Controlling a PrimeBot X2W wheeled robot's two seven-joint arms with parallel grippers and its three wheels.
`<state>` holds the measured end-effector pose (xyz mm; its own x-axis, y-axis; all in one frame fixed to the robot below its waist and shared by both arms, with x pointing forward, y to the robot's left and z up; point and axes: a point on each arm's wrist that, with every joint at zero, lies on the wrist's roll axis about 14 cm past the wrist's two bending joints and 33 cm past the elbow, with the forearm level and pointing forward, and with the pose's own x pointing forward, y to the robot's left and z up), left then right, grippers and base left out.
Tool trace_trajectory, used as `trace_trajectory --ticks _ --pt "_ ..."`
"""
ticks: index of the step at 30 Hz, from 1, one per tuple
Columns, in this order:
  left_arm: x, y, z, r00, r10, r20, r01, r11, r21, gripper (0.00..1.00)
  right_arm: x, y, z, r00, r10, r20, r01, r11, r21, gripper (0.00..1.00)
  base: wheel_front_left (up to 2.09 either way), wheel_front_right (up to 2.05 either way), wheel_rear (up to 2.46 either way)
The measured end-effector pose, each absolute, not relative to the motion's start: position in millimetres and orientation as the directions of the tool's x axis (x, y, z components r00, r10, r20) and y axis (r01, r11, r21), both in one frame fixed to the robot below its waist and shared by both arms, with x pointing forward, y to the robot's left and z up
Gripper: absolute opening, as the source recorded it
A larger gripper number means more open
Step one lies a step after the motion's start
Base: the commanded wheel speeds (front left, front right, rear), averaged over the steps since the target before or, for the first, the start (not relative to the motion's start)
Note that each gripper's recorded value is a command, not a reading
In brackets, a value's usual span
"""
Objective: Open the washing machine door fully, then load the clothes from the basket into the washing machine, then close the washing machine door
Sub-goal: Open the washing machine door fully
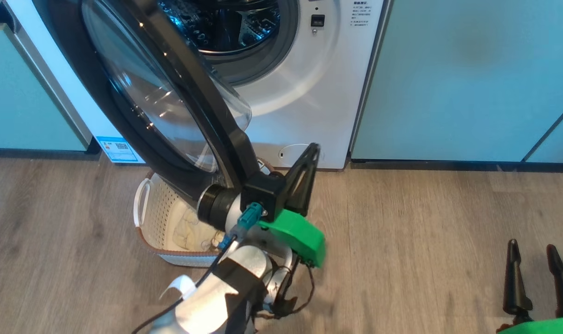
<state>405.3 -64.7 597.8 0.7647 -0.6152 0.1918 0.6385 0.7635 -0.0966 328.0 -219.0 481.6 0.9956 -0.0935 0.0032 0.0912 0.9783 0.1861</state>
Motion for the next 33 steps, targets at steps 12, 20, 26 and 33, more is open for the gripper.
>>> trace_trajectory --ticks 12,20,26,33 --pt "429 -34 561 0.862 -0.500 0.079 0.506 0.855 -0.113 0.00 328 -217 485 0.996 -0.088 0.014 0.084 0.979 0.187 1.00 0.00 0.00 0.00" --pt "434 -21 556 0.888 -0.457 0.060 0.461 0.880 -0.119 0.00 327 -216 487 0.996 -0.084 0.021 0.078 0.979 0.189 1.00 0.00 0.00 0.00" --pt "434 -18 554 0.892 -0.449 0.054 0.452 0.883 -0.126 0.00 329 -213 486 0.997 -0.075 0.018 0.071 0.979 0.189 1.00 0.00 0.00 0.00" --pt "432 -15 552 0.894 -0.445 0.051 0.448 0.885 -0.127 0.00 335 -209 483 0.998 -0.059 0.009 0.057 0.980 0.189 1.00 0.00 0.00 0.00"
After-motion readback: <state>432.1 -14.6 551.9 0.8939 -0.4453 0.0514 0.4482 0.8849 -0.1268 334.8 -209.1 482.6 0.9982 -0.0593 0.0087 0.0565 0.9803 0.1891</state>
